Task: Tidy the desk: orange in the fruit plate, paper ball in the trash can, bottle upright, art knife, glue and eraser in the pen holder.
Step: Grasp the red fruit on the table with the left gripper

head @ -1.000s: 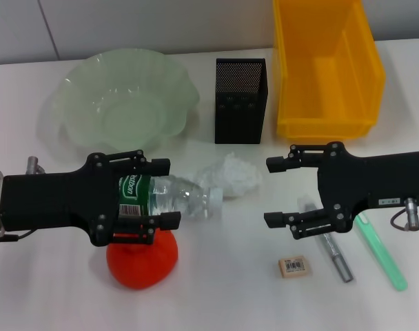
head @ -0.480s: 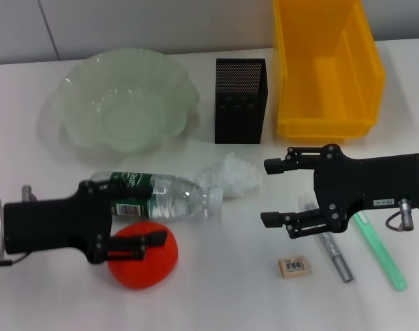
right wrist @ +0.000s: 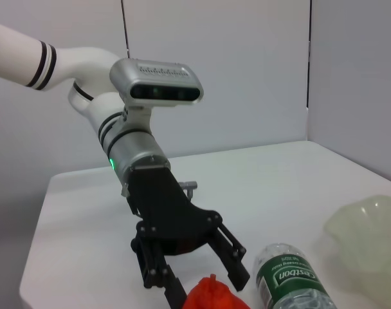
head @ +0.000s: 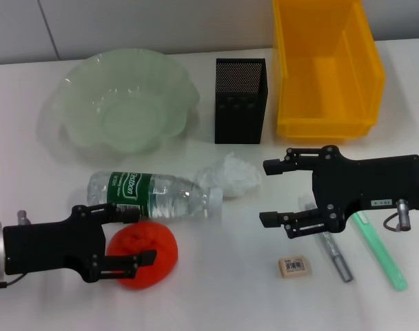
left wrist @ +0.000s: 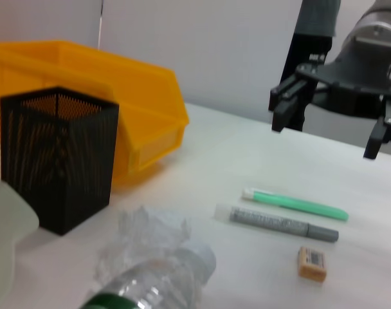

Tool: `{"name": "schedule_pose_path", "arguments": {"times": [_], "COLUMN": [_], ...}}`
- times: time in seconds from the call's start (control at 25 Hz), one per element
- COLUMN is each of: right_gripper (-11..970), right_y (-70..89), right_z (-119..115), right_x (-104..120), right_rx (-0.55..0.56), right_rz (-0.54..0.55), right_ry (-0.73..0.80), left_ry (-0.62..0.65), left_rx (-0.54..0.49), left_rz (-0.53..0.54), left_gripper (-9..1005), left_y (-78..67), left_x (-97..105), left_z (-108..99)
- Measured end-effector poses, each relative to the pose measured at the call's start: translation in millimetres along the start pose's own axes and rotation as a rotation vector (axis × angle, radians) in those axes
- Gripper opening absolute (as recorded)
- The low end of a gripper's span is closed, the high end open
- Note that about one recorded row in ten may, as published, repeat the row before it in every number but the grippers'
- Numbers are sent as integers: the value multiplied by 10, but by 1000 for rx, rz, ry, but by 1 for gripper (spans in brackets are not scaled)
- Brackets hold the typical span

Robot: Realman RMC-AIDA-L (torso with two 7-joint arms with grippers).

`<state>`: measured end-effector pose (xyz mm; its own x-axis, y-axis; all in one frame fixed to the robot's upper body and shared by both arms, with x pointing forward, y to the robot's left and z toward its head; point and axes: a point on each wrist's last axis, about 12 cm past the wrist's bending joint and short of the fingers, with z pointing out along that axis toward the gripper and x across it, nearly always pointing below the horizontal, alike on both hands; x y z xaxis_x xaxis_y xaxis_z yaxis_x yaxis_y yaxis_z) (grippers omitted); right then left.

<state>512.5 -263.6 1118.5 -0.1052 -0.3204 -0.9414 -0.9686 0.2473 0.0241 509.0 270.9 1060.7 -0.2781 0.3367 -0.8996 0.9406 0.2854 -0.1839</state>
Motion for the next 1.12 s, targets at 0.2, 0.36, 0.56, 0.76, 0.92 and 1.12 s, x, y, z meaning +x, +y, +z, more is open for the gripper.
{"name": "schedule_pose_path", "arguments": {"times": [0.2, 0.36, 0.56, 0.76, 0.92, 1.12], "right_gripper": [811, 810, 809, 808, 808, 807], "right_y": [-5, -8, -11, -11, -9, -9], "right_z": [13, 17, 20, 18, 18, 19], "right_x": [-1, -4, -11, -27, -30, -27], "right_rx": [-4, -5, -7, -10, -11, -11], "right_rz": [2, 2, 0, -3, -2, 1], "right_ry": [-1, -1, -2, -5, -6, -8], "left_ry": [20, 22, 24, 80, 99, 98], "left_rx": [-2, -2, -16, -22, -21, -22], "left_rz": [-37, -40, -45, -58, -53, -43], "left_gripper": [806, 806, 805, 720, 572, 467], "left_y": [14, 13, 16, 50, 64, 69], "left_x": [38, 44, 63, 82, 76, 63], "left_z": [17, 17, 24, 62, 82, 84]}}
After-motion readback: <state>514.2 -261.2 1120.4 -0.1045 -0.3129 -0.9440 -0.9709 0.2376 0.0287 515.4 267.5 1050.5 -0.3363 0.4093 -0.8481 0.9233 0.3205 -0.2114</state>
